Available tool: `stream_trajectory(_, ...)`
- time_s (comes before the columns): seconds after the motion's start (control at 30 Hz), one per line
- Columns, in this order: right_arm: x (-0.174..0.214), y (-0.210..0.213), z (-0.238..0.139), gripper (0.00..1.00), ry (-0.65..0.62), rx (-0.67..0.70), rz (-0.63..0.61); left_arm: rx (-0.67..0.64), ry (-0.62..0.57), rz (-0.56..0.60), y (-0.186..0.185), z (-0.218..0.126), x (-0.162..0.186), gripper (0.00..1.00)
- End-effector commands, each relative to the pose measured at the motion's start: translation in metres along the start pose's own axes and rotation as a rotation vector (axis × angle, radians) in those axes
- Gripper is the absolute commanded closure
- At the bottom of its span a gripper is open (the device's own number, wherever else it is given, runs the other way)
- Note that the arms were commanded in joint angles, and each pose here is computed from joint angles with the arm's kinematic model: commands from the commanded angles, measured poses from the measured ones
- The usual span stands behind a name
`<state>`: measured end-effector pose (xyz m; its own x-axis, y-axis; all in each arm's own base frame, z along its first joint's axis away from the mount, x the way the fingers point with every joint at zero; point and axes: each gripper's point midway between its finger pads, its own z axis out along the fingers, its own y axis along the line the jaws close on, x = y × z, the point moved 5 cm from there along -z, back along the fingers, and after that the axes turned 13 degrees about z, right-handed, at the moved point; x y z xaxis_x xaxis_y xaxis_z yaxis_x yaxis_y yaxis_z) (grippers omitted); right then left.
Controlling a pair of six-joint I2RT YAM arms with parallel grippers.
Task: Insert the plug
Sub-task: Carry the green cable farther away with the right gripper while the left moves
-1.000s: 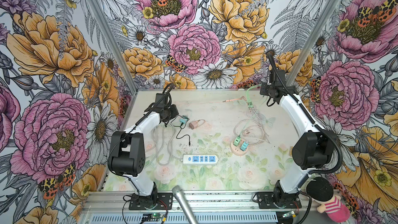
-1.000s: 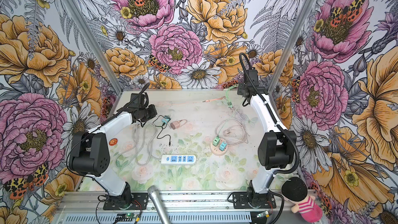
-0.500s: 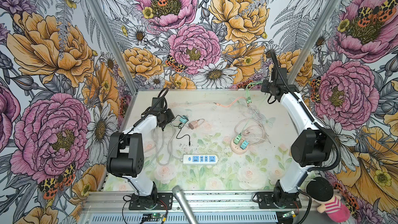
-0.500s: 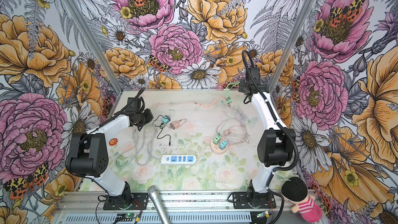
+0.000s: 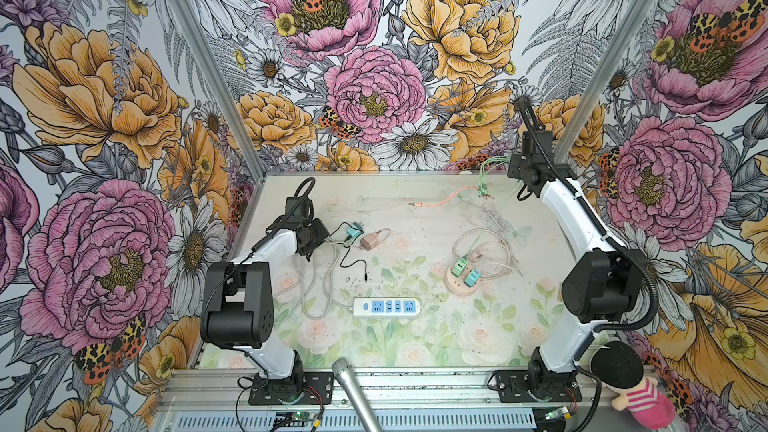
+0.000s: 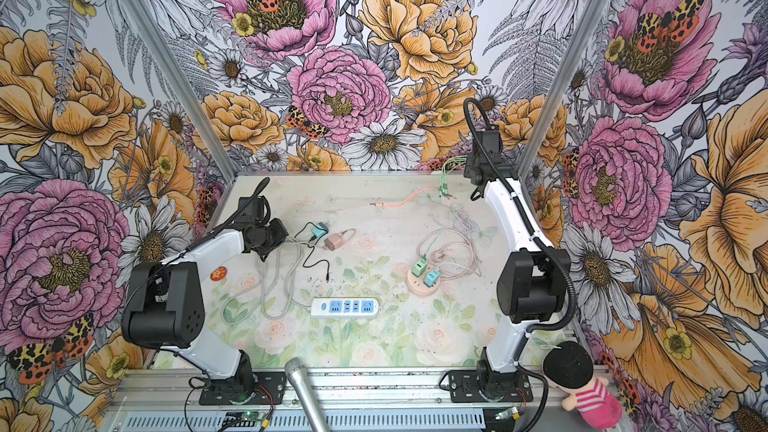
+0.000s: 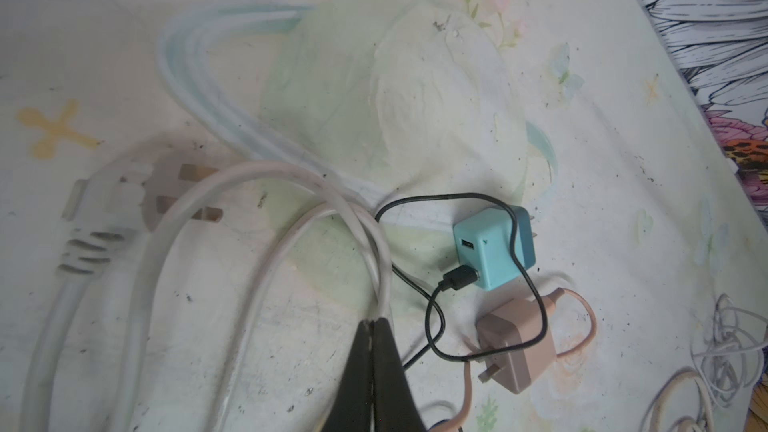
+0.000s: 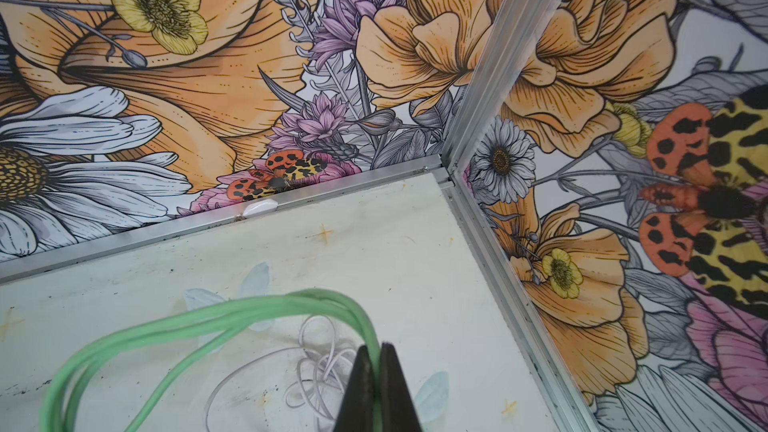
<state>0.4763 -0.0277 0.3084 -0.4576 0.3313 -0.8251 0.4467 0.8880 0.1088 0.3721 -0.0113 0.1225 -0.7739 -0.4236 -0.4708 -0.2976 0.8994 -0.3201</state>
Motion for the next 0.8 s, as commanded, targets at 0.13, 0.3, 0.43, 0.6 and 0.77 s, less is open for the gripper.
stream_trajectory(0.13,-0.024,-0.005,-0.018,1.0,-0.099,0.003,0.065,-0.002,-0.094,-0.077,0.015,-0.015,-0.01,1.0)
stream_trajectory(0.3,-0.011,0.02,-0.013,1.0,-0.045,-0.104,0.072,0.035,-0.1,-0.082,0.009,-0.013,-0.01,1.0)
stream_trajectory(0.43,0.009,0.049,-0.007,1.0,0.004,-0.166,0.032,0.07,-0.105,-0.071,-0.006,-0.011,-0.007,1.0)
stream_trajectory(0.6,0.035,0.082,0.0,1.0,0.068,-0.24,0.003,0.118,-0.09,-0.04,-0.025,-0.005,-0.002,1.0)
stream_trajectory(0.77,0.055,0.102,0.006,1.0,0.118,-0.29,-0.012,0.17,-0.081,-0.004,-0.047,-0.002,0.002,1.0)
